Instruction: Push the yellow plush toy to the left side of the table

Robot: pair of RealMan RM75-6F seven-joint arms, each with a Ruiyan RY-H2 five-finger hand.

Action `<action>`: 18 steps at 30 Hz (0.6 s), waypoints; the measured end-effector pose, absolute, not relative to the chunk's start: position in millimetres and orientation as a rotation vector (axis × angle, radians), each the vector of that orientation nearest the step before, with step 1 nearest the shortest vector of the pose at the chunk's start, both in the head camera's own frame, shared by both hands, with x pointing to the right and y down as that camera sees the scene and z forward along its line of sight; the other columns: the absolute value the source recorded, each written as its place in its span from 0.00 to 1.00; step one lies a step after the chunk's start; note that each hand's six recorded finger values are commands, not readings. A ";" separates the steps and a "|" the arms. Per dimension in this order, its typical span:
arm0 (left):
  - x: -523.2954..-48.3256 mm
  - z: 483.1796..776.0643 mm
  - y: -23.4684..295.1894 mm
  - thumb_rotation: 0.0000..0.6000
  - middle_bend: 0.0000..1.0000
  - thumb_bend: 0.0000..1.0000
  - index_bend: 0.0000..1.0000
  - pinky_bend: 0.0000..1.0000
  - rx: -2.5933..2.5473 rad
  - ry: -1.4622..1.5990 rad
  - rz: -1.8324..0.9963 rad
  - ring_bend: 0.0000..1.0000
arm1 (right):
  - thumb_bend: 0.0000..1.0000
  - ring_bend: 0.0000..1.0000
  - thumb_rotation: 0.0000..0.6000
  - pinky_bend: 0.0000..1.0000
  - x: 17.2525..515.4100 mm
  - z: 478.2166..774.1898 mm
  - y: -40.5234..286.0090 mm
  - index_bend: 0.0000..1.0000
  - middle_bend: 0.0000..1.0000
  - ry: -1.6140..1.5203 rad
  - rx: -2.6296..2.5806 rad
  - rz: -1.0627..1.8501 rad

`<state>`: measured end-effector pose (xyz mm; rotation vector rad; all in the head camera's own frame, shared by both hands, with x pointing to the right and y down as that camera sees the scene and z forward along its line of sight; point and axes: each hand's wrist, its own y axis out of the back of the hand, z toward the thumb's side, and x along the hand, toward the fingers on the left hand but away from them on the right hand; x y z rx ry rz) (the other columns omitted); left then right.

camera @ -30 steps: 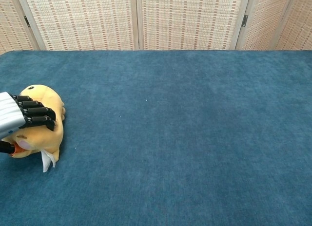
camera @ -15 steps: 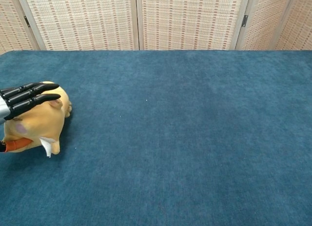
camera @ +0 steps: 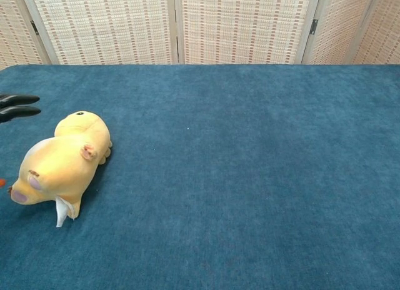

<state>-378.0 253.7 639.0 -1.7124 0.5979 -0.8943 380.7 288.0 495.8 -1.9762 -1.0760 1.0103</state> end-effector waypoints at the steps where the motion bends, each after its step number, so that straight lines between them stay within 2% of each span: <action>1: -382.8 634.9 256.6 1.00 0.00 0.30 0.00 0.25 -1.711 0.597 -0.913 0.02 | 0.14 0.00 1.00 0.00 380.6 495.5 288.3 0.00 0.00 -1.077 -1.978 1.008; 14: -459.7 564.4 296.0 1.00 0.02 0.33 0.00 0.17 -1.664 0.868 -1.282 0.02 | 0.14 0.00 1.00 0.00 391.1 496.6 282.5 0.00 0.00 -1.089 -1.849 1.069; 18: -480.9 542.7 307.1 1.00 0.03 0.34 0.00 0.15 -1.602 1.098 -1.421 0.02 | 0.16 0.00 1.00 0.00 397.2 504.9 279.7 0.00 0.00 -1.042 -1.739 1.174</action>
